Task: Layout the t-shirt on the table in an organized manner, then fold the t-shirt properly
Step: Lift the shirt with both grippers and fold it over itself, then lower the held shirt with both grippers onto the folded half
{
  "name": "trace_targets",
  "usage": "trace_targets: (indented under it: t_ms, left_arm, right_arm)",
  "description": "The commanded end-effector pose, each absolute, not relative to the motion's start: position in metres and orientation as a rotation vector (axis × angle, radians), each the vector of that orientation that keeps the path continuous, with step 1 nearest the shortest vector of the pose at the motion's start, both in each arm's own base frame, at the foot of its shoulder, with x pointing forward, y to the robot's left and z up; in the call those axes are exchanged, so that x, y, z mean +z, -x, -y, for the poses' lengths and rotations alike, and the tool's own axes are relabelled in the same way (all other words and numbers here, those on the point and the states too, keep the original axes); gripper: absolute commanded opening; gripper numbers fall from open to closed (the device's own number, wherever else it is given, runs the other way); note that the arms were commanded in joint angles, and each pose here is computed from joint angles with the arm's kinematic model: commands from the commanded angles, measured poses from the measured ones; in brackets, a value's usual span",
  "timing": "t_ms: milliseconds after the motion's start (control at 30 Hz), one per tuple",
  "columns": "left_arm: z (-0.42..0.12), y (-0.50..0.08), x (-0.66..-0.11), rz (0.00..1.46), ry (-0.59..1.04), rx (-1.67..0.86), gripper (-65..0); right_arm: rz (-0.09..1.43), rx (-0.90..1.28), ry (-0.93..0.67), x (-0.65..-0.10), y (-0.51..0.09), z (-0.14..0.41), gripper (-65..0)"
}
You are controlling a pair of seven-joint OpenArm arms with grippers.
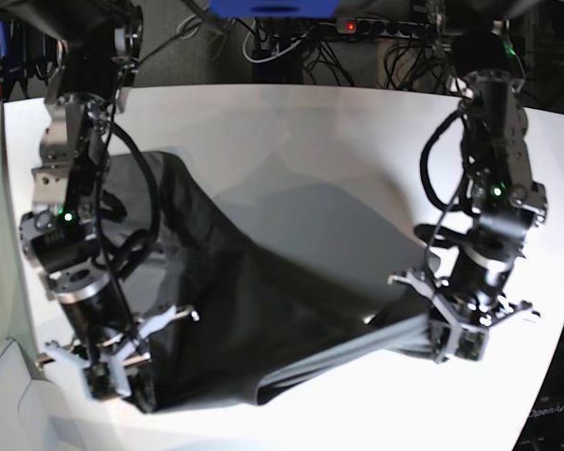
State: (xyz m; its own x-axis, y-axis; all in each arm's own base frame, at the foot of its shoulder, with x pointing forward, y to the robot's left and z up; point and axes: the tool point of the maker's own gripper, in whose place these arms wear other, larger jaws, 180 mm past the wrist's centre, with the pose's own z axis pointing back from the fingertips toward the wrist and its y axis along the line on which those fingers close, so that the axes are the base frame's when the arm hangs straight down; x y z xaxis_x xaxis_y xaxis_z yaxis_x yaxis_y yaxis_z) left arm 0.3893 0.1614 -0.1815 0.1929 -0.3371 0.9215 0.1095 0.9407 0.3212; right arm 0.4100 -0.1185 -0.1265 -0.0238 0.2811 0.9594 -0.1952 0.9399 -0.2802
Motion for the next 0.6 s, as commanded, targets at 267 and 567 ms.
trace_targets:
  t_ms: [267, 567]
  left_arm:
    - [-0.154, -0.375, -0.212, 1.235, -0.17, -0.225, -64.6]
    - [-0.151, -0.399, -0.168, 1.351, -0.172, -0.211, -64.6]
  right_arm:
    - [1.764, 0.273, 0.183, -0.044, -0.421, 0.153, -65.0]
    - [1.821, 0.24, 0.205, -0.02, -0.421, 0.162, -65.0]
